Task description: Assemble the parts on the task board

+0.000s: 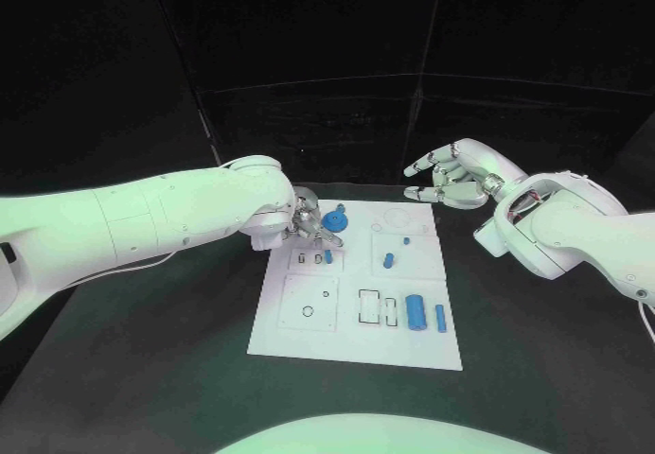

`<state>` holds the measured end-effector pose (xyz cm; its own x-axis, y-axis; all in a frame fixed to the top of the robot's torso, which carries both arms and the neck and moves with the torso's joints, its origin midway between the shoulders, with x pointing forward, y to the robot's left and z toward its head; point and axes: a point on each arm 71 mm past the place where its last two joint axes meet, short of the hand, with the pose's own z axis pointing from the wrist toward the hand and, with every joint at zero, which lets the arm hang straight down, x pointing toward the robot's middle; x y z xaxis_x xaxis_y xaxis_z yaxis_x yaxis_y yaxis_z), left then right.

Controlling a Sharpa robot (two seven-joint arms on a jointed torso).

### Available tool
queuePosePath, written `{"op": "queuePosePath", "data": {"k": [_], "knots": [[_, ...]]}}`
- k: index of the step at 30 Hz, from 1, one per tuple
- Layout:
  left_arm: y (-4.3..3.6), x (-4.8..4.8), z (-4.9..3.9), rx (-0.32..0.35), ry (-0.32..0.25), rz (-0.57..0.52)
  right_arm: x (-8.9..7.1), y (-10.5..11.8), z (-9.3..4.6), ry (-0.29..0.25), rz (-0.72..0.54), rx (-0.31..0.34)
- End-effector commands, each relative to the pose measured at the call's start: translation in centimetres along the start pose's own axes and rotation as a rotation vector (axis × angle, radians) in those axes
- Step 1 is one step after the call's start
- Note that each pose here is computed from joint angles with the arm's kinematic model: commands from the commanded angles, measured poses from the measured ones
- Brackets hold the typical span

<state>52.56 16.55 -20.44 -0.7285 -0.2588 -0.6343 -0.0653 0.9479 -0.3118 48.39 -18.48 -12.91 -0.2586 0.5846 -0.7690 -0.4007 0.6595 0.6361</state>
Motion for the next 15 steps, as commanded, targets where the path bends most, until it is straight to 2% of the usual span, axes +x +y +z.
{"op": "queuePosePath", "data": {"k": [1, 15], "knots": [[-0.04, 0.04, 0.07, -0.020, 0.024, 0.039, -0.17, 0.13, 0.09, -0.017, 0.007, -0.004], [-0.78, -0.06, 0.73, -0.026, 0.028, 0.048, 0.01, 0.11, 0.28, -0.006, 0.014, 0.008]]}}
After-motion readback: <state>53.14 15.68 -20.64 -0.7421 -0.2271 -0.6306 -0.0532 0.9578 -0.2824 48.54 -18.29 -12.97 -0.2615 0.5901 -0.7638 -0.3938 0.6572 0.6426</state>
